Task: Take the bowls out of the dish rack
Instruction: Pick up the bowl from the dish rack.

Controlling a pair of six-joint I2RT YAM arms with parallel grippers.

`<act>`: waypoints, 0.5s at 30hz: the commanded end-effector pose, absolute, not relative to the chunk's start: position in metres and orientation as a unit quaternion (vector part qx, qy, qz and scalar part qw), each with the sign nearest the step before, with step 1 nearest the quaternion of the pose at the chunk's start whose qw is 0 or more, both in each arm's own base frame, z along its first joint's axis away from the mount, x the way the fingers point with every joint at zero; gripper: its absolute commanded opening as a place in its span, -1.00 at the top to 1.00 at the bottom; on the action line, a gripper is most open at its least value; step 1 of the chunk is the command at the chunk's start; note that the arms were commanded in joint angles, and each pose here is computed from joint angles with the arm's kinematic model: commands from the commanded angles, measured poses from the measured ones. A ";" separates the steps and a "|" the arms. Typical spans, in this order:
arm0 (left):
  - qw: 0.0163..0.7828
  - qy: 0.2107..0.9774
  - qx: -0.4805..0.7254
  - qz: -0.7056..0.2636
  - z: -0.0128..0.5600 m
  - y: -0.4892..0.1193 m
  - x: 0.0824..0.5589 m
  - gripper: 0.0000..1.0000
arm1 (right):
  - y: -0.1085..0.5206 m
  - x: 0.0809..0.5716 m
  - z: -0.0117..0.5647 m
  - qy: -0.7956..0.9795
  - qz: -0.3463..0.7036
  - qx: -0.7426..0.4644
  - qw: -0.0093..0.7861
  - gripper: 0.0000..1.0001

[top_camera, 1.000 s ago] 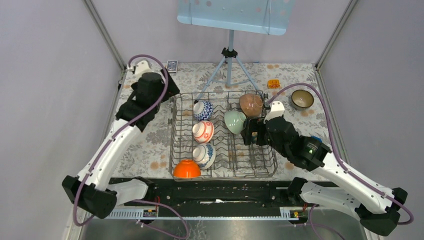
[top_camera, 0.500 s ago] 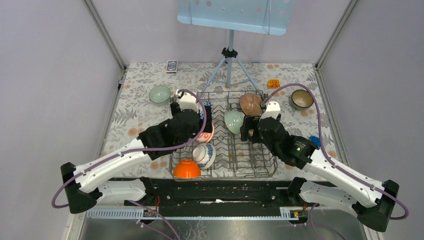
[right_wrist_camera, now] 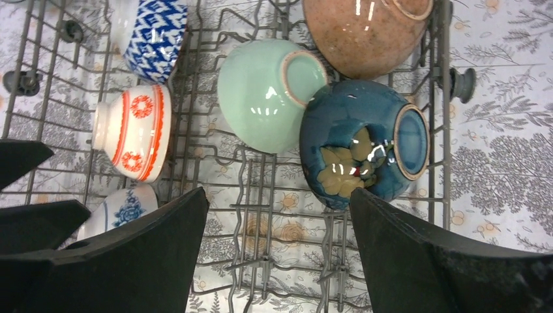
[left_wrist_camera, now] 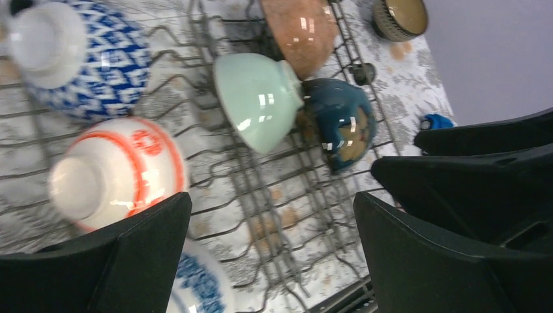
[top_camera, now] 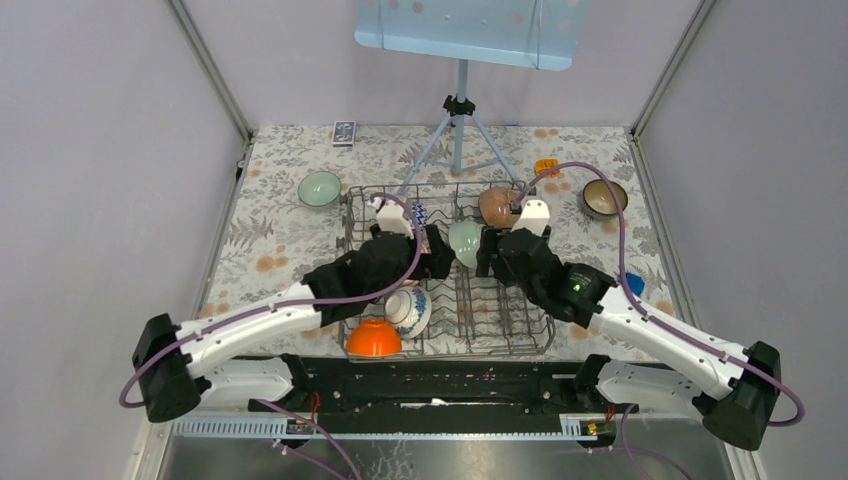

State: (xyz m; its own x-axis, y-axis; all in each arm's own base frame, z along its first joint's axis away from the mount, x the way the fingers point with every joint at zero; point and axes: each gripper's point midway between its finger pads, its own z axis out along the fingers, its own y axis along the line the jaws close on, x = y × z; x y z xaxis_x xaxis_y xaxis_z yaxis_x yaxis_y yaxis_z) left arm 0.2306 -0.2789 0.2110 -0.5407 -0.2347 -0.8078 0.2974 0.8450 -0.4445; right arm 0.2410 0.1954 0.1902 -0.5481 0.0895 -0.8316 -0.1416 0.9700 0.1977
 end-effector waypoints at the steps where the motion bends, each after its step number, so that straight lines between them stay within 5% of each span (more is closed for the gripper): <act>1: 0.451 0.809 0.009 -0.377 0.245 -0.326 0.239 -0.98 | 0.177 0.253 0.202 0.864 0.109 0.048 0.490 -0.70; 15: 0.349 0.803 -0.065 -0.478 0.206 -0.366 0.267 -0.93 | 0.140 0.257 0.183 0.869 0.109 0.082 0.476 -0.64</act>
State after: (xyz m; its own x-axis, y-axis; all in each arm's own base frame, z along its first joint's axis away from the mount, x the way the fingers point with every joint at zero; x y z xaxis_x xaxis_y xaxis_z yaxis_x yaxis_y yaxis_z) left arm 0.2554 -0.3535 0.1882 -0.7387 -0.3598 -0.5700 0.2496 0.6396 -0.7271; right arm 0.2564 0.1384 0.1793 -0.5404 0.2304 -0.8092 0.0559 0.9695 0.2387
